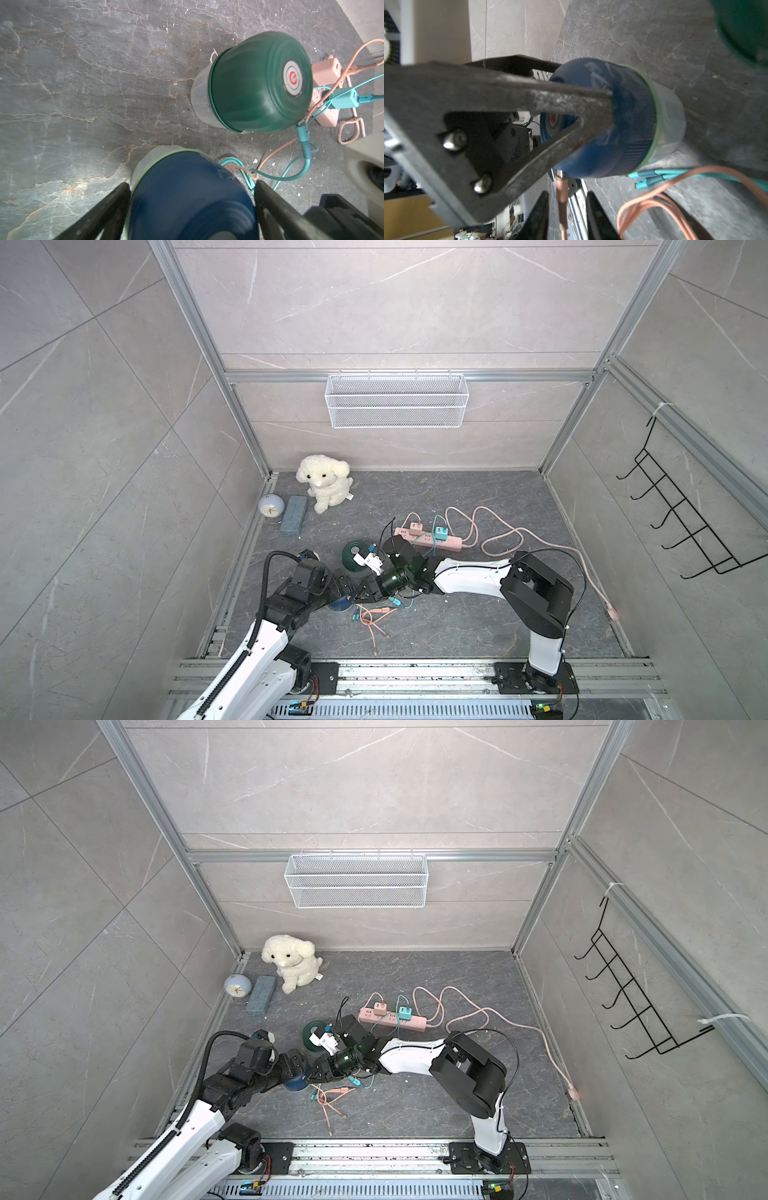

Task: Charge the cordless meat grinders
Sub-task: Insert the charging cable into the cordless meat grinder, then reset both arms

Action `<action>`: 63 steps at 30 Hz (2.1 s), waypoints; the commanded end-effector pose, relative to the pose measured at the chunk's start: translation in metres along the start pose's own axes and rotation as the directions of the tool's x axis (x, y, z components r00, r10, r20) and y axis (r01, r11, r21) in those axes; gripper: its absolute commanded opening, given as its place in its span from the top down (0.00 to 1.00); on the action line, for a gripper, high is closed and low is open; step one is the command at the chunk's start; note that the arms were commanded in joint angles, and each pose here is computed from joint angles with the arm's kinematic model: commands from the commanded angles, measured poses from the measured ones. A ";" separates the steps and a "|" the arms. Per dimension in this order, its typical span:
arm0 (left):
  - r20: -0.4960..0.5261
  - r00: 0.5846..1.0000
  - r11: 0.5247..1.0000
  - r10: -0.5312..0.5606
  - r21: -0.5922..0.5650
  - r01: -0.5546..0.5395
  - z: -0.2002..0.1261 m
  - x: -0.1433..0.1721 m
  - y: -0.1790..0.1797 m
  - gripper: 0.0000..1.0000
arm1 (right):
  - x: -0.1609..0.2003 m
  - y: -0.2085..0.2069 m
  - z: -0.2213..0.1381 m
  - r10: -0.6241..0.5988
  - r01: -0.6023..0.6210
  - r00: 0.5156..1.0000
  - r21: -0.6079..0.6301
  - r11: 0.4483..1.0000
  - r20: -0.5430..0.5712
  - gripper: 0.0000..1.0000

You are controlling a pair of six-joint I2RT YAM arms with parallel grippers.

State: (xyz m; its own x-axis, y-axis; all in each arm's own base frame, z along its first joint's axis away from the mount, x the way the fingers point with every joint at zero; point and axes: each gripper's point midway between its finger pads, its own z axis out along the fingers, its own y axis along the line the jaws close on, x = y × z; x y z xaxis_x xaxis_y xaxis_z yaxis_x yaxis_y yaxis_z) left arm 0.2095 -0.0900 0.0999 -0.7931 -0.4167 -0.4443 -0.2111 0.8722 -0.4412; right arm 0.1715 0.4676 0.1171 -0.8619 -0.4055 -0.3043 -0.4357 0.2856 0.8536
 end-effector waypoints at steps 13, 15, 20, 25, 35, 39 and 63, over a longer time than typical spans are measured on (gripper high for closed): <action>0.115 0.990 0.996 0.080 -0.055 -0.074 -0.036 -0.037 -0.008 0.01 | 0.001 0.007 -0.046 -0.140 0.128 0.988 0.147 0.981 0.071 0.48; 0.142 0.985 0.995 0.098 -0.047 -0.092 -0.043 -0.046 -0.015 0.01 | -0.001 0.004 -0.057 -0.162 0.143 0.983 0.190 0.971 0.086 0.45; 0.223 0.966 0.982 0.132 -0.162 -0.097 -0.059 -0.069 0.001 0.01 | -0.009 -0.021 -0.100 -0.226 0.156 0.965 0.408 0.900 0.129 0.40; 0.298 0.948 0.968 0.114 -0.247 -0.039 -0.065 -0.097 0.029 0.01 | -0.022 -0.055 -0.174 -0.314 0.102 0.926 0.658 0.746 0.212 0.31; 0.500 0.865 0.909 0.036 -0.377 0.180 -0.031 -0.149 0.101 0.01 | -0.037 -0.103 -0.326 -0.486 -0.180 0.805 0.921 0.344 0.339 0.02; 0.526 0.841 0.880 0.128 -0.451 0.149 -0.021 -0.156 0.115 0.01 | -0.023 -0.131 -0.367 -0.480 -0.322 0.780 0.915 0.243 0.402 0.00; 0.507 0.741 0.883 0.440 -0.393 -0.256 0.072 -0.191 0.080 0.00 | 0.018 -0.193 -0.448 -0.744 -0.538 0.528 0.839 0.080 0.410 0.00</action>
State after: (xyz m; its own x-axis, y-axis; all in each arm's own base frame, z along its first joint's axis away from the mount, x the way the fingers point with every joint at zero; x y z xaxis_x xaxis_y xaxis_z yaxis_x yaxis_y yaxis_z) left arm 0.3666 0.0475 0.0622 -0.4896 -0.0980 -0.8664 -0.2519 0.9672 0.0329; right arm 0.3464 0.0150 0.1149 -0.3956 -0.0416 -0.9175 0.2110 0.9681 -0.1349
